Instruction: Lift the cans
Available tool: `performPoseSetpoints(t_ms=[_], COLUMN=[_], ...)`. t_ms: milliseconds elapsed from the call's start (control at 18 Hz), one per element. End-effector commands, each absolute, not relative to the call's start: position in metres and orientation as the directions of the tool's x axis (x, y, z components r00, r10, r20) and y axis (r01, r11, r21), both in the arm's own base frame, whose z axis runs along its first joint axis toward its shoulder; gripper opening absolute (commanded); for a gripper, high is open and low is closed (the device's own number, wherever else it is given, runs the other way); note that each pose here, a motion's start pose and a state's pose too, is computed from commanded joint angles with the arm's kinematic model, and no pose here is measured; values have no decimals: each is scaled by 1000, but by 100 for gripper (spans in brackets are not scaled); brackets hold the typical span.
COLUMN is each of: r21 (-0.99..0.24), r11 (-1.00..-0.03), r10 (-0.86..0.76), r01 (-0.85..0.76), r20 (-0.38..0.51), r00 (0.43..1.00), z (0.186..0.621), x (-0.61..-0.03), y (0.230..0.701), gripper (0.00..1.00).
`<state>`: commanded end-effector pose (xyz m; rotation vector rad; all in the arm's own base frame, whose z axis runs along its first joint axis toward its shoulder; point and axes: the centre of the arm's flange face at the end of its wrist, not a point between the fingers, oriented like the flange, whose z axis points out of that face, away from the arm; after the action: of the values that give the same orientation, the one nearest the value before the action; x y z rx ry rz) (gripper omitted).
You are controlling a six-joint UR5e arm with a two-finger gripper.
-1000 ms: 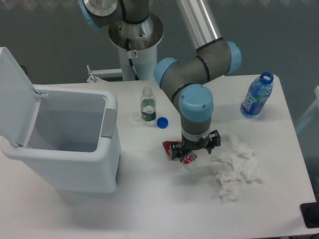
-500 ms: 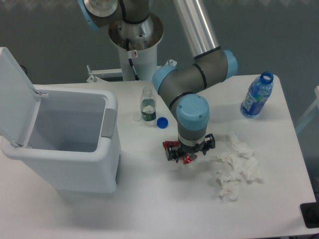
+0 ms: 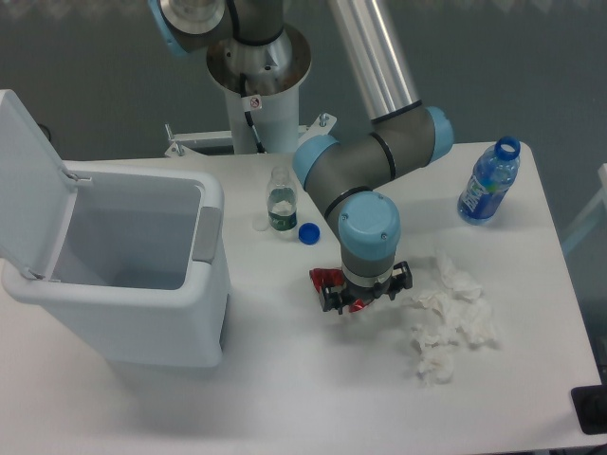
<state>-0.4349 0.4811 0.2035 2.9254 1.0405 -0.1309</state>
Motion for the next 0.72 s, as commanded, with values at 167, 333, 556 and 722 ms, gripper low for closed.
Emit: performPoseSetpoints(t_ms=[167, 333, 556, 722], r21=[8, 8, 15, 22], r11=[-774, -777, -781, -790], r10=[630, 626, 621, 609], r01=[633, 629, 624, 612], r20=[-90, -90, -86, -84], r00=[772, 775, 779, 789], z=[202, 202, 198, 194], x=[-434, -430, -425, -418], y=[480, 483, 486, 493], gripper=[100, 100, 100, 100])
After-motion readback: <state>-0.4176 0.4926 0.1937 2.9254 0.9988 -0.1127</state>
